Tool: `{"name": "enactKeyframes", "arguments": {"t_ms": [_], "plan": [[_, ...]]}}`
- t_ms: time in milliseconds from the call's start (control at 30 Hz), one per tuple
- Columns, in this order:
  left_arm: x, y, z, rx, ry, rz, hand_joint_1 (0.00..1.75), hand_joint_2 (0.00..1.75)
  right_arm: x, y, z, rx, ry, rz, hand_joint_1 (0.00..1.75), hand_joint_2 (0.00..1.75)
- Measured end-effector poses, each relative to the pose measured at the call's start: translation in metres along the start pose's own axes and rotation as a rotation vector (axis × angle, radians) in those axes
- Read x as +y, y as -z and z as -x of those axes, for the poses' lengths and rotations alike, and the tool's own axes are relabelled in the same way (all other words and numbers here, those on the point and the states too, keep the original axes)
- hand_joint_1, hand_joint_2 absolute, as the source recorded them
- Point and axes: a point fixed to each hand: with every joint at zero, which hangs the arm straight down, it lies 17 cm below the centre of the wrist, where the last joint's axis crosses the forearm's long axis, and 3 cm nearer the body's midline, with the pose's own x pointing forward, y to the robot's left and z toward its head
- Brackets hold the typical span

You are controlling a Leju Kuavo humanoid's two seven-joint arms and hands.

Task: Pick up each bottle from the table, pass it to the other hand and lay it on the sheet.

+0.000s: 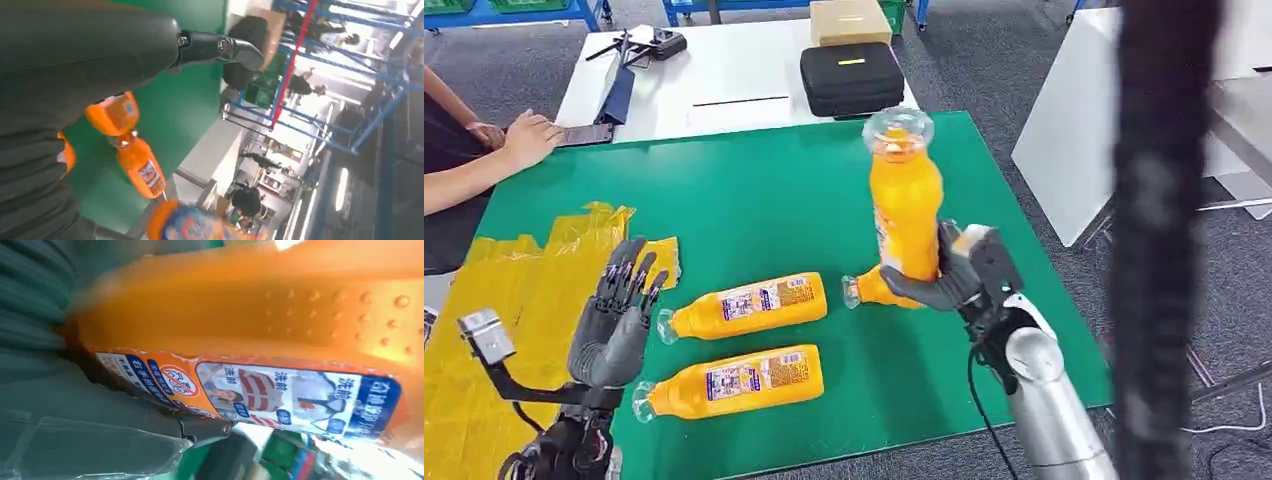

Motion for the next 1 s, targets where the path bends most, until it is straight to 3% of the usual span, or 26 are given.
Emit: {"name": "enactKeyframes", "arguments": {"t_ms": [267, 1000], "plan": [[-0.040, 0.031, -0.005, -0.040, 0.124, 0.106, 0.00, 1.75, 0.089, 0.053, 0.021, 0.117, -0.009, -0.177, 1.75, 1.75], [-0.068, 0.059, 0.011, 0.063, 0.088, 0.119, 0.00, 1.75, 0.170, 0.074, 0.016, 0.132, -0.176, -0.347, 1.75, 1.75]]}}
